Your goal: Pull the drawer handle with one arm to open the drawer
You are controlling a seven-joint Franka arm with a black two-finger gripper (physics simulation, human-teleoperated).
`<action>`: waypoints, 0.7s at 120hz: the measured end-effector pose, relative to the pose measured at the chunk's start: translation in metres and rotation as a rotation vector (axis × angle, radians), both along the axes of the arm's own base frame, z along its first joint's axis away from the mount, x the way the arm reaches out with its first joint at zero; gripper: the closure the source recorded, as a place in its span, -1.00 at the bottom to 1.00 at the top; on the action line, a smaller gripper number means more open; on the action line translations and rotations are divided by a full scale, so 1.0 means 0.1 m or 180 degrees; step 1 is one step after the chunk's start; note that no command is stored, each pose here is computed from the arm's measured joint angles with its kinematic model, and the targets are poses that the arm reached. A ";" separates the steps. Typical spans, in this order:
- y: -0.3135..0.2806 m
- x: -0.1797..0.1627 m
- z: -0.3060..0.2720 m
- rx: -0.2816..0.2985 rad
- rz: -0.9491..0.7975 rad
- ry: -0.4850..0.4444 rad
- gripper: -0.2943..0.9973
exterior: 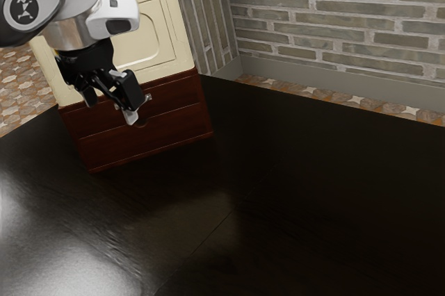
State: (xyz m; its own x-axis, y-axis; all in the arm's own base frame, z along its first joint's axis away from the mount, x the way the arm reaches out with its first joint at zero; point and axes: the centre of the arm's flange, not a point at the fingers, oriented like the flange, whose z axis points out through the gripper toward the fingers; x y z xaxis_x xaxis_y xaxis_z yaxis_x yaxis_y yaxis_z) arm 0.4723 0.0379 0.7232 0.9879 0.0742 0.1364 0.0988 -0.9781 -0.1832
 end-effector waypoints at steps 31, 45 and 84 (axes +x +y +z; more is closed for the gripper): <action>-0.01 0.03 -0.14 -0.0040 0.0057 0.0091 -0.54; -0.18 -0.04 -0.27 -0.0232 -0.0015 0.0277 -0.54; -0.11 -0.53 -0.58 -0.0128 -0.0911 0.0543 -0.54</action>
State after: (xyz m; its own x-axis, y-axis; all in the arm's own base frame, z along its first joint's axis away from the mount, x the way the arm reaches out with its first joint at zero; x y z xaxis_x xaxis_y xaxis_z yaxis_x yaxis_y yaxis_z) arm 0.4194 0.0271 0.6656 0.9778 -0.2075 -0.0302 -0.2096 -0.9685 -0.1341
